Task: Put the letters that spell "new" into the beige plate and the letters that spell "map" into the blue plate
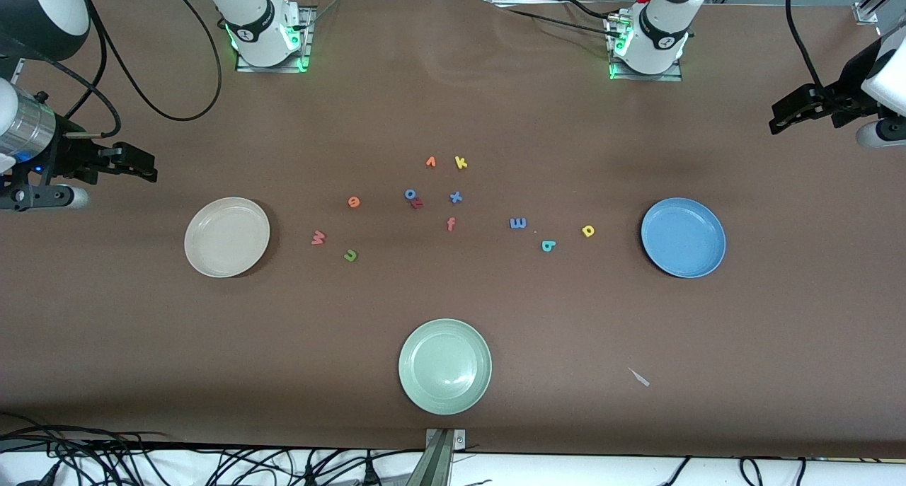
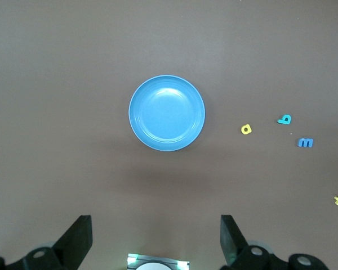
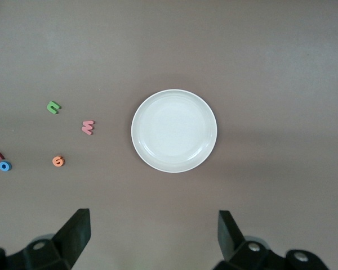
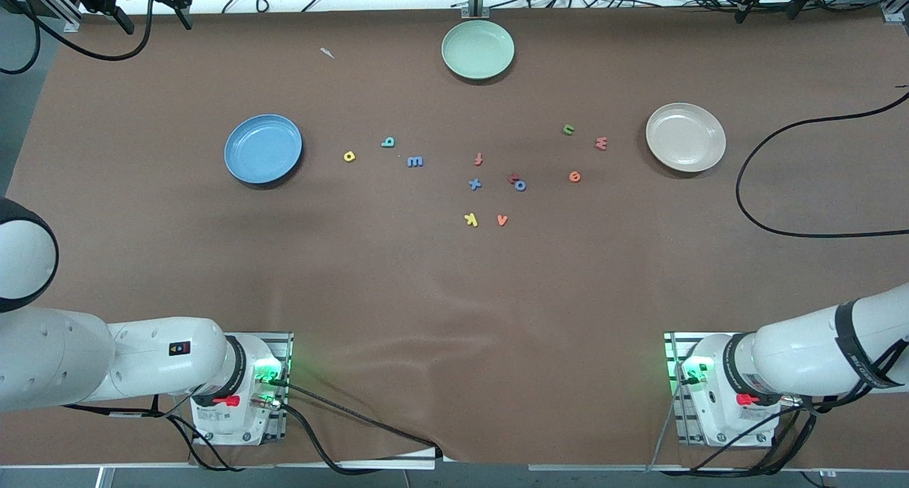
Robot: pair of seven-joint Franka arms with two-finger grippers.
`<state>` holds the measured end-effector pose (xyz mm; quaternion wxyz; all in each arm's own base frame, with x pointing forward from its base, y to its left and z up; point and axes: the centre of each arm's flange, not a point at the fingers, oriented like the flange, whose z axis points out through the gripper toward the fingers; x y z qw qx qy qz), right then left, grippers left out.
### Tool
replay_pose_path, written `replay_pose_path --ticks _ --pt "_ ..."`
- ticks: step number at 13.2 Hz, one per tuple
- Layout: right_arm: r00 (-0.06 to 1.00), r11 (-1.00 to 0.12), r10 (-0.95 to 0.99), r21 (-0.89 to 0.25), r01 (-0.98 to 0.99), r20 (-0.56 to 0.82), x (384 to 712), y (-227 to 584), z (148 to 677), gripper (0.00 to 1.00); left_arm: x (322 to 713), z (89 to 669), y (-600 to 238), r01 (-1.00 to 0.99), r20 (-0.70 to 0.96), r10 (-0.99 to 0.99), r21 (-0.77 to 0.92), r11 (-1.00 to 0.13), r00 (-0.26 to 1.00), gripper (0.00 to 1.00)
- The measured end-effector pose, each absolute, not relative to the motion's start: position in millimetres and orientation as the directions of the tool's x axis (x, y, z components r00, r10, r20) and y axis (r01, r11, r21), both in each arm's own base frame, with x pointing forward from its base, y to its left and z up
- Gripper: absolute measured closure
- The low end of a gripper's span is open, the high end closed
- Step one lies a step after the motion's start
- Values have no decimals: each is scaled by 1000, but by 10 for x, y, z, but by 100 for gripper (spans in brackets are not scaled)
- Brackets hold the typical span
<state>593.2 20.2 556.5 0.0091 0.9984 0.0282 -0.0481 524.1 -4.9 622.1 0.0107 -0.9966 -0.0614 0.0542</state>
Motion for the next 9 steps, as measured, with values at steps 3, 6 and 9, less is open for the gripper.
replay_pose_path --ticks 3,6,9 --pt "994 -998 55 15 57 -97 5932 202 5564 0 5240 6221 -83 115 -107 117 -28 -993 987 0" --pt "994 -998 55 15 57 -97 5932 202 5564 0 5240 6221 -85 114 -107 117 -28 -993 987 0" --pt "994 -998 55 15 57 -97 5932 202 5563 0 5238 6219 -85 114 -109 117 -28 -993 987 0"
